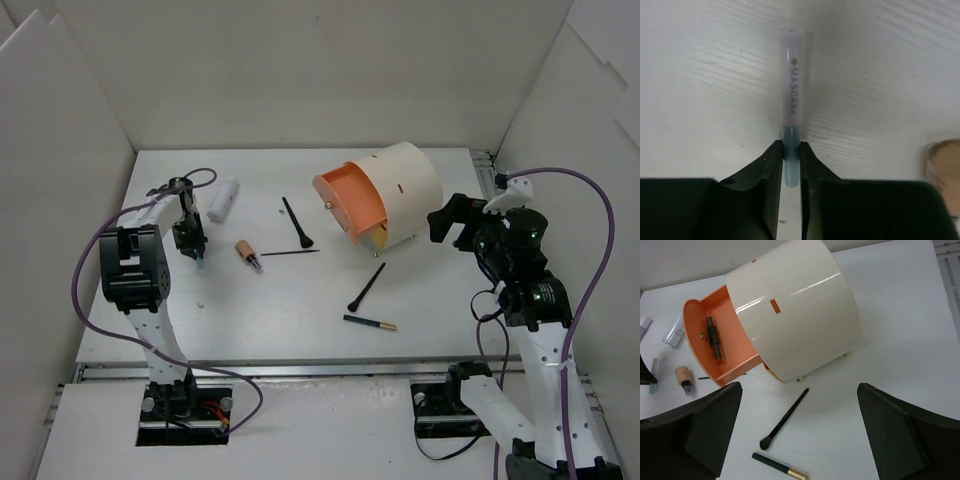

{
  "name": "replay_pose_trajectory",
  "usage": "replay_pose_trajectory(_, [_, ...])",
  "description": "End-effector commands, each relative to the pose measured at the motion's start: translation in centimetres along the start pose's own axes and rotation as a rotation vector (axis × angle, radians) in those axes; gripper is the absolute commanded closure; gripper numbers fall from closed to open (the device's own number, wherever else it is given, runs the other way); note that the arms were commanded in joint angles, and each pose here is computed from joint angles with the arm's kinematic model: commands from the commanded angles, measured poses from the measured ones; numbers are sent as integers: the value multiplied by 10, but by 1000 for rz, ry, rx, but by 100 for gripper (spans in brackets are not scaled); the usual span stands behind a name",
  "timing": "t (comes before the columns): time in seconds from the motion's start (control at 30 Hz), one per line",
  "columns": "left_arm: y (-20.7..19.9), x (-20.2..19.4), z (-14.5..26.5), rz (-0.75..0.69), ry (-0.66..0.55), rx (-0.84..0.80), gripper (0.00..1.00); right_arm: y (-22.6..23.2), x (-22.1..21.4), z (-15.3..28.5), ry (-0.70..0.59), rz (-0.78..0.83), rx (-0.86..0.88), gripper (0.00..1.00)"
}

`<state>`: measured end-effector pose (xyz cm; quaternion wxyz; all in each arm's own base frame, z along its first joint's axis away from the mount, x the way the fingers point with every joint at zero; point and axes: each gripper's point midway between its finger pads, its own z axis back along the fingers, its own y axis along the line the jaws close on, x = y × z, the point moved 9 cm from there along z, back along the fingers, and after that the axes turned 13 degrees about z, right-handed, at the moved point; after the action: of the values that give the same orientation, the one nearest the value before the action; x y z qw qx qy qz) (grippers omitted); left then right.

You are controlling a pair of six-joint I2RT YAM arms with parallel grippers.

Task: Organize the makeup

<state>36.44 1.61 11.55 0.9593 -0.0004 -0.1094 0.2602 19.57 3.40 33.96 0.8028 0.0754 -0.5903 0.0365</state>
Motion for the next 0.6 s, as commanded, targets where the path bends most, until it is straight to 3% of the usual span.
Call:
replay_pose_trajectory(0.0, [-13,11,61,27,-130,-154,100,0,16,-2,-72,23,-1,2])
replay_pose_trajectory(0.27, [-83,-9,212,0,-316,-794,100,-1,17,-3,-72,13,-14,2])
replay_pose_trajectory(0.47, [-140,-28,274,73,-279,-1158,100,-1,18,-4,-68,7,-20,2])
replay_pose_trajectory(0.57, [-167,-32,292,92,-248,-1259,100,-1,19,-2,-74,6,-21,2])
